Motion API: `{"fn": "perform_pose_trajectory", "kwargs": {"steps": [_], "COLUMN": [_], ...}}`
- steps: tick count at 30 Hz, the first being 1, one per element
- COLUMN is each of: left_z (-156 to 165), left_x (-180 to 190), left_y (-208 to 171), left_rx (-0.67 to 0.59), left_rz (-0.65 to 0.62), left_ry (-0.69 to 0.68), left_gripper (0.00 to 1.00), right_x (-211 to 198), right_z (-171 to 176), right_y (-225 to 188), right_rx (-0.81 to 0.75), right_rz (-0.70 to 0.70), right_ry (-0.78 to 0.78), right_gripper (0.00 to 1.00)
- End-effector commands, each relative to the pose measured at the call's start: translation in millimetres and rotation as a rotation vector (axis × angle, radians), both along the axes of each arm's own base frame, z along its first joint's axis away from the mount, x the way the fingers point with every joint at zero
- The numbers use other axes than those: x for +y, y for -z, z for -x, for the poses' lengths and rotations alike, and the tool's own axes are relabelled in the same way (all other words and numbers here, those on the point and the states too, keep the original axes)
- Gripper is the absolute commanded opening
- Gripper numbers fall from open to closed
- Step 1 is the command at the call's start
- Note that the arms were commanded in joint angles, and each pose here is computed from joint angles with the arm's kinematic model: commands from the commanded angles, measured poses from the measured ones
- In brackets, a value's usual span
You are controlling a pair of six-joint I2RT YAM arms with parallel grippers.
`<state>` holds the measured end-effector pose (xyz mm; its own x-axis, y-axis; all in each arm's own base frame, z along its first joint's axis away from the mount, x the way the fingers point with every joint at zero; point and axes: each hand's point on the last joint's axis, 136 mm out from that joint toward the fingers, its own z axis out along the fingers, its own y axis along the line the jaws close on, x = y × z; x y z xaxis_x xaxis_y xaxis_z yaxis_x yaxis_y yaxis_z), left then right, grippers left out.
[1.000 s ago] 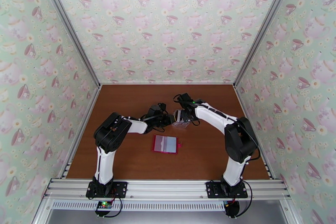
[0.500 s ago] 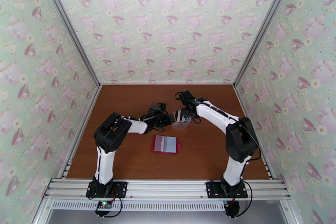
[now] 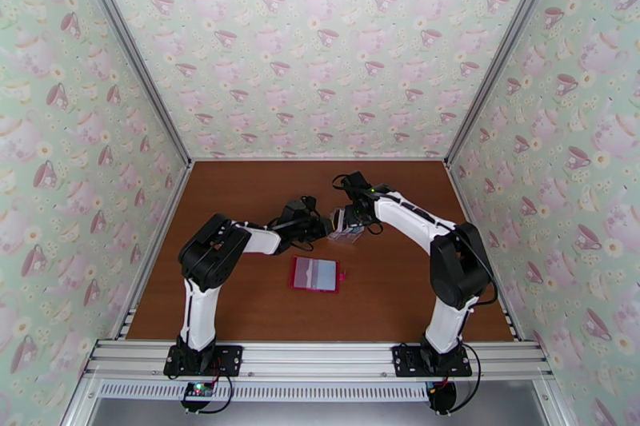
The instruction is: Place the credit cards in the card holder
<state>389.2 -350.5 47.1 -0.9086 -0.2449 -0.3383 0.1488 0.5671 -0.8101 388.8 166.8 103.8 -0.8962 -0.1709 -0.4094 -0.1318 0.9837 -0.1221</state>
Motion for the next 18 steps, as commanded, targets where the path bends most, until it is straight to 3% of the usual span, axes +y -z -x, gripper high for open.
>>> {"fn": "perform_pose_trajectory", "kwargs": {"steps": [1,14,18], "left_z": [21.6,22.0,22.1], "left_x": [17.8,17.1,16.7], "left_y": [47.8,46.4,45.3], "left_rx": [0.153,0.154,0.152], "left_rz": [-0.086,-0.079,-0.077], "left_ry": [-0.011,-0.007,-0.005], "left_gripper": [0.35,0.35,0.35], "right_x": [-2.8,18.9,6.5], "right_z": [1.0,5.8,2.8], "right_y": [-6.9,-12.7,-4.6], "right_rx": [-0.006,-0.006,-0.001], "right_rz": [-0.003,-0.106,-0.034], "right_ry": [-0.002,-0.052,-0.013], "right_gripper": [0.00,0.01,0.24]}}
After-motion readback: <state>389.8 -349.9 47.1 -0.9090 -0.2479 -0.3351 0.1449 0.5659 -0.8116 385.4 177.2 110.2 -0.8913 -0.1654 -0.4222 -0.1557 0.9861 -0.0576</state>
